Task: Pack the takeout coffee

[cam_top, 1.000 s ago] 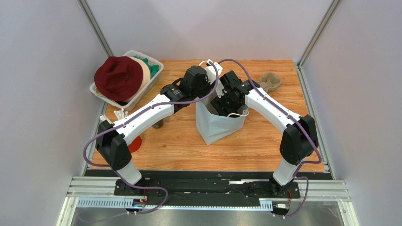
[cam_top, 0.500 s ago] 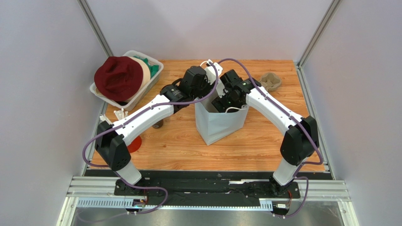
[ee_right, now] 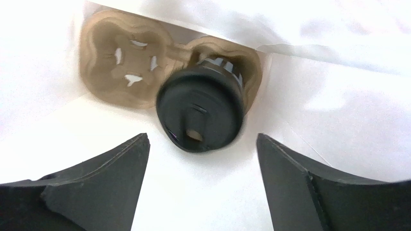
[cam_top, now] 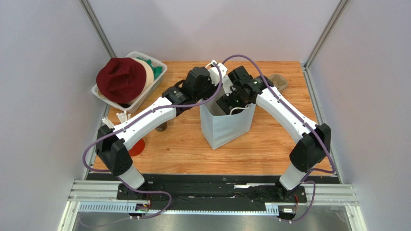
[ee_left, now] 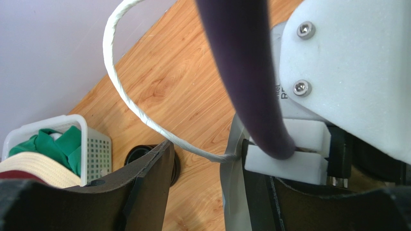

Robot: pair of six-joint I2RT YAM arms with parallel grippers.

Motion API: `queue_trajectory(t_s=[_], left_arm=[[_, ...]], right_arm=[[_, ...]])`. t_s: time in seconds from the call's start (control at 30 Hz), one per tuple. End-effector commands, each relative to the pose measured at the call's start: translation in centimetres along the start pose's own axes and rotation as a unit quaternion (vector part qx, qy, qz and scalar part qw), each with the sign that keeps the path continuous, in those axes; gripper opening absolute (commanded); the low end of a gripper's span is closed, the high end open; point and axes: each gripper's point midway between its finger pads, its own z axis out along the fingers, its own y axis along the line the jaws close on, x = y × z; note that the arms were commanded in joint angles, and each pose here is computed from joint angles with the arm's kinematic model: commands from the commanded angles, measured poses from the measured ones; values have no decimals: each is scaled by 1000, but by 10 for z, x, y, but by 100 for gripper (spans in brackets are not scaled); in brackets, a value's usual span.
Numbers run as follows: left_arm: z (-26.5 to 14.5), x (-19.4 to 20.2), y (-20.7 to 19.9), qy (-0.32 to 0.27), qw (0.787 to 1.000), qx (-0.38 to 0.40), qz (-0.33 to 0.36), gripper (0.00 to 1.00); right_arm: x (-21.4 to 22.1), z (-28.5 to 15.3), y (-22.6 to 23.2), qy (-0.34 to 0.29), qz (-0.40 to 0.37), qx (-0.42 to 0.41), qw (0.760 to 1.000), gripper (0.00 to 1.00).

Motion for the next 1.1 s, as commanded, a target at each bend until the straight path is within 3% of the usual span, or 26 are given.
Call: queue_trajectory(t_s=[0.0,0.3,0.83,1.07], left_arm=[[-14,-14,8,-25,1000,-2,-10,62],[-17,-19,3,-32,999,17,-6,63],[-28,-37,0,-50,998,48,12,73],[-55,-38,5,-45,997,61,32,79]], right_arm=[[-36,-48,4,-96,-12,-1,995,89],[-61,-91,4,-173,-17,6,985,99],[-92,-229,-18,-346,-24,85,934,99],[-80,-222,-44,-345,12,123,930,97]])
